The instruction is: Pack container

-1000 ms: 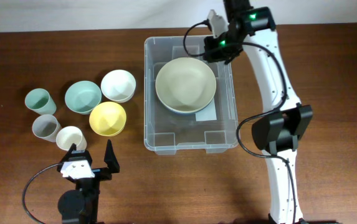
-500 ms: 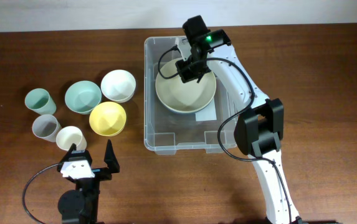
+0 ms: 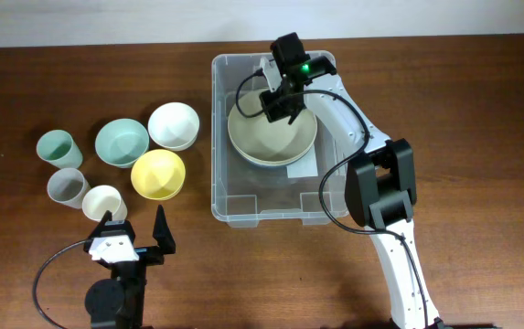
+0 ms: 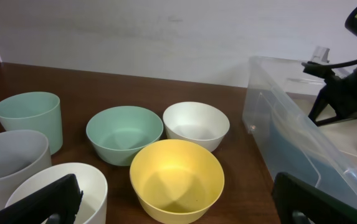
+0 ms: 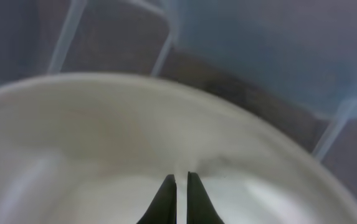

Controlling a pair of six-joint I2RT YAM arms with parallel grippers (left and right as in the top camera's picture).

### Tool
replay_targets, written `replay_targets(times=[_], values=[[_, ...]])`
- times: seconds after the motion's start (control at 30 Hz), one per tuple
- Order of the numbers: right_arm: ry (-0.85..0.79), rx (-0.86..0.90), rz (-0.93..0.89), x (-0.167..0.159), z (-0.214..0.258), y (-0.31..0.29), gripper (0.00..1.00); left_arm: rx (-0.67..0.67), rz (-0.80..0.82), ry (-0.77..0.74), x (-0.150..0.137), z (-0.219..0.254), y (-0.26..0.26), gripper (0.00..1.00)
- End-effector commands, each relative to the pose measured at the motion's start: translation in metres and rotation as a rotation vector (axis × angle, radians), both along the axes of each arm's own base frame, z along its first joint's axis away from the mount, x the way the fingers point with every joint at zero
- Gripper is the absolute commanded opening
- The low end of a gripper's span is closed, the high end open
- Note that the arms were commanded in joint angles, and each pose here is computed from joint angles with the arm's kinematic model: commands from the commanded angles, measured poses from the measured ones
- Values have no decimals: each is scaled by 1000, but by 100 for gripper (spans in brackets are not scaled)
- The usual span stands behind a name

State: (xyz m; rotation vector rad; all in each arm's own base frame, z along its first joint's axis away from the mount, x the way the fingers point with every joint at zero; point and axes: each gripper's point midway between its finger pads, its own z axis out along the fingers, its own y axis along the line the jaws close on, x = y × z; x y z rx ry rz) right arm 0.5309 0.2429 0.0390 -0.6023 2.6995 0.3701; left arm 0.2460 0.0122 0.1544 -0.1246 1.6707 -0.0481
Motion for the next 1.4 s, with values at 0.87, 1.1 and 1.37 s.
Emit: replay_targets(times=[0.87,1.1,1.37], values=[[113,-55,-39,-68,133,-29,4,15,-13,-1,0,-1,-2,100],[297,-25,7,-112,123,-12,4,15,-13,-1,0,-1,-2,100],[343,-2,12,-133,124,16,4,15,-13,-1,0,-1,-2,100]])
